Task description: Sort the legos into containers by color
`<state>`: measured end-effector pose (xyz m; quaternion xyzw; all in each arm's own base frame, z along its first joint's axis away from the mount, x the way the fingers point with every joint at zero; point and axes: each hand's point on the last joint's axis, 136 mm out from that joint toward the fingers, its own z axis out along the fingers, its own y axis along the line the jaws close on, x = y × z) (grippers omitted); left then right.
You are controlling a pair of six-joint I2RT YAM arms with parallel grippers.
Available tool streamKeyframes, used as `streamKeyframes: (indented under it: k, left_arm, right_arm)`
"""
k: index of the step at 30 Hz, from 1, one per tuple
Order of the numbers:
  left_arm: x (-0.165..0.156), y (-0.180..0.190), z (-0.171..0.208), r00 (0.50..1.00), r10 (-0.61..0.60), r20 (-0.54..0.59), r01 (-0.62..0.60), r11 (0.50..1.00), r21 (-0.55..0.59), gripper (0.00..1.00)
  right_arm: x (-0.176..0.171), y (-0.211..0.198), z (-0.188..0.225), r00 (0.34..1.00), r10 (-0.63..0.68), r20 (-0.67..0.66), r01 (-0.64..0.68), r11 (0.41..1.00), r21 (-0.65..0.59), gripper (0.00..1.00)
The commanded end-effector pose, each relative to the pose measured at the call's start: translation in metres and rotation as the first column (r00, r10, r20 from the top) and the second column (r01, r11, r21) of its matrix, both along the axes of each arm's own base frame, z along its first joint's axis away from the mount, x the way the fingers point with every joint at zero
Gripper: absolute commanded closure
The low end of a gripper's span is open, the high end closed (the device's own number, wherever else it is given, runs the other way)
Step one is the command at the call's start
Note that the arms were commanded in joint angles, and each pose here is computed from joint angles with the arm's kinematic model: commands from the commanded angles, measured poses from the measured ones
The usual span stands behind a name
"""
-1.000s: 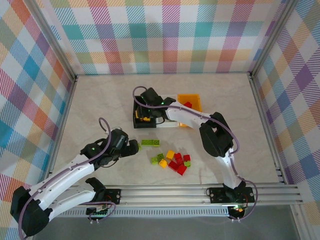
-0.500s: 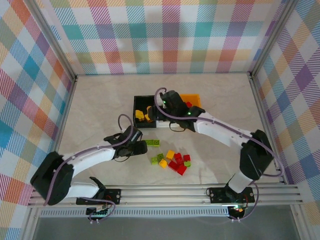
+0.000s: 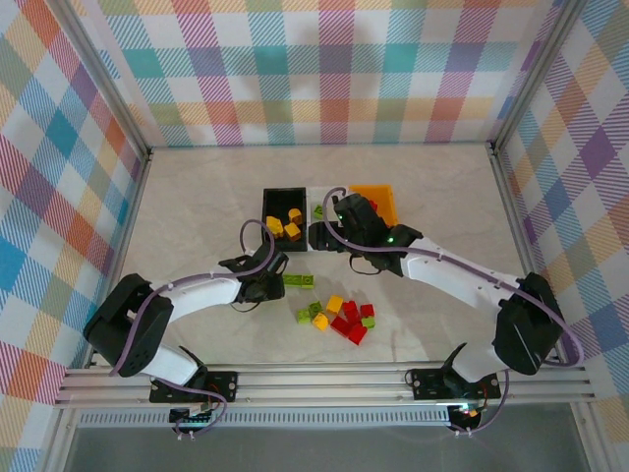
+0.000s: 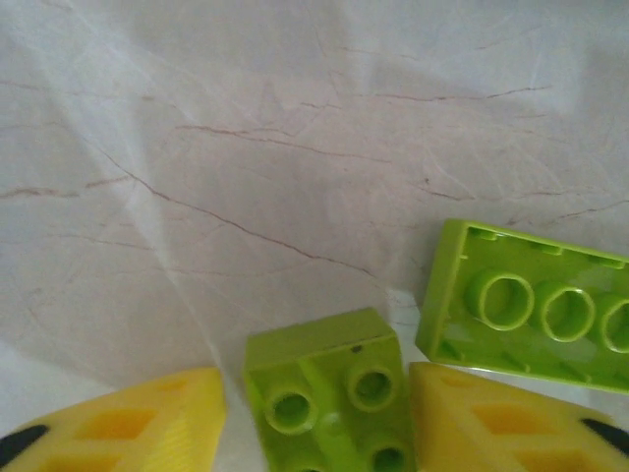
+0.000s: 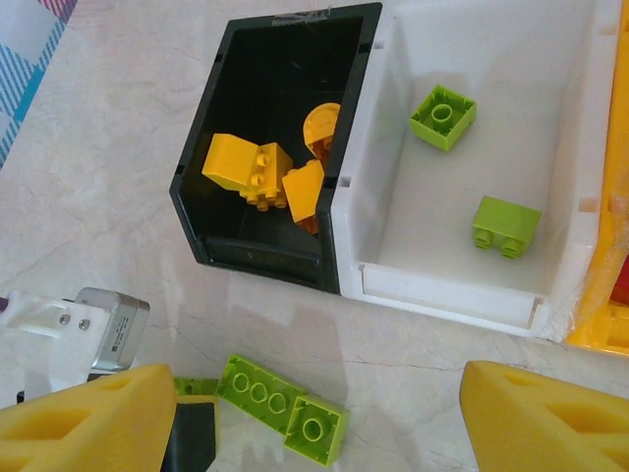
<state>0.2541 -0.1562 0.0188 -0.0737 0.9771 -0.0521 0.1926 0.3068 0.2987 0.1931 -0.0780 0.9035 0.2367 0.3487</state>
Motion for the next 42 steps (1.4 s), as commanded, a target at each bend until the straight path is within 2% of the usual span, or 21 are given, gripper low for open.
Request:
streamKeyframes:
  k: [1, 4, 8, 13, 16, 20, 26, 29, 31, 35, 39, 42]
  left_arm:
    - [0.011, 0.005, -0.002, 1.0, 0.007, 0.027, -0.008, 0.999, 0.031, 0.57]
    - [0.009, 0.008, 0.006, 0.999, 0.009, 0.037, -0.011, 0.999, 0.033, 0.67]
    - [0.004, 0.008, 0.032, 0.997, -0.003, 0.074, 0.003, 1.0, 0.011, 0.73]
    - [0.015, -0.026, 0.084, 0.985, -0.088, 0.146, 0.095, 0.995, -0.038, 0.75]
    - [0.038, -0.063, 0.115, 0.971, -0.131, 0.201, 0.152, 0.984, -0.091, 0.75]
    - [0.079, -0.106, 0.134, 0.957, -0.169, 0.236, 0.199, 0.974, -0.11, 0.75]
    - [0.133, -0.154, 0.127, 0.952, -0.21, 0.222, 0.231, 0.97, -0.074, 0.75]
    - [0.15, -0.162, 0.111, 0.958, -0.211, 0.194, 0.222, 0.974, -0.036, 0.74]
    - [0.159, -0.165, 0.103, 0.961, -0.208, 0.18, 0.216, 0.976, -0.025, 0.7]
    - [0.169, -0.177, 0.108, 0.96, -0.204, 0.19, 0.217, 0.975, -0.052, 0.43]
    - [0.163, -0.19, 0.142, 0.946, -0.209, 0.247, 0.241, 0.964, -0.108, 0.25]
    - [0.145, -0.192, 0.174, 0.927, -0.221, 0.302, 0.272, 0.952, -0.141, 0.14]
  right_arm:
    - [0.0, -0.007, 0.007, 1.0, -0.026, 0.017, 0.026, 0.999, 0.023, 0.23]
    - [-0.003, -0.01, 0.006, 0.999, -0.034, 0.01, 0.034, 0.999, 0.028, 0.23]
    - [-0.007, -0.021, -0.001, 0.998, -0.062, -0.008, 0.062, 0.998, 0.023, 0.23]
    - [-0.017, -0.051, -0.017, 0.991, -0.134, -0.03, 0.133, 0.991, -0.024, 0.23]
    - [-0.028, -0.071, -0.032, 0.983, -0.174, -0.059, 0.171, 0.984, -0.052, 0.23]
    - [-0.044, -0.096, -0.048, 0.971, -0.219, -0.091, 0.211, 0.973, -0.089, 0.23]
    - [-0.064, -0.12, -0.064, 0.96, -0.252, -0.123, 0.237, 0.963, -0.126, 0.23]
    - [-0.071, -0.127, -0.067, 0.957, -0.262, -0.128, 0.246, 0.961, -0.128, 0.22]
    - [-0.075, -0.13, -0.068, 0.956, -0.263, -0.131, 0.248, 0.961, -0.12, 0.22]
    - [-0.08, -0.13, -0.071, 0.958, -0.248, -0.144, 0.233, 0.966, -0.113, 0.2]
    - [-0.085, -0.124, -0.076, 0.965, -0.201, -0.17, 0.184, 0.977, -0.111, 0.19]
    - [-0.088, -0.112, -0.081, 0.972, -0.132, -0.196, 0.113, 0.988, -0.104, 0.2]
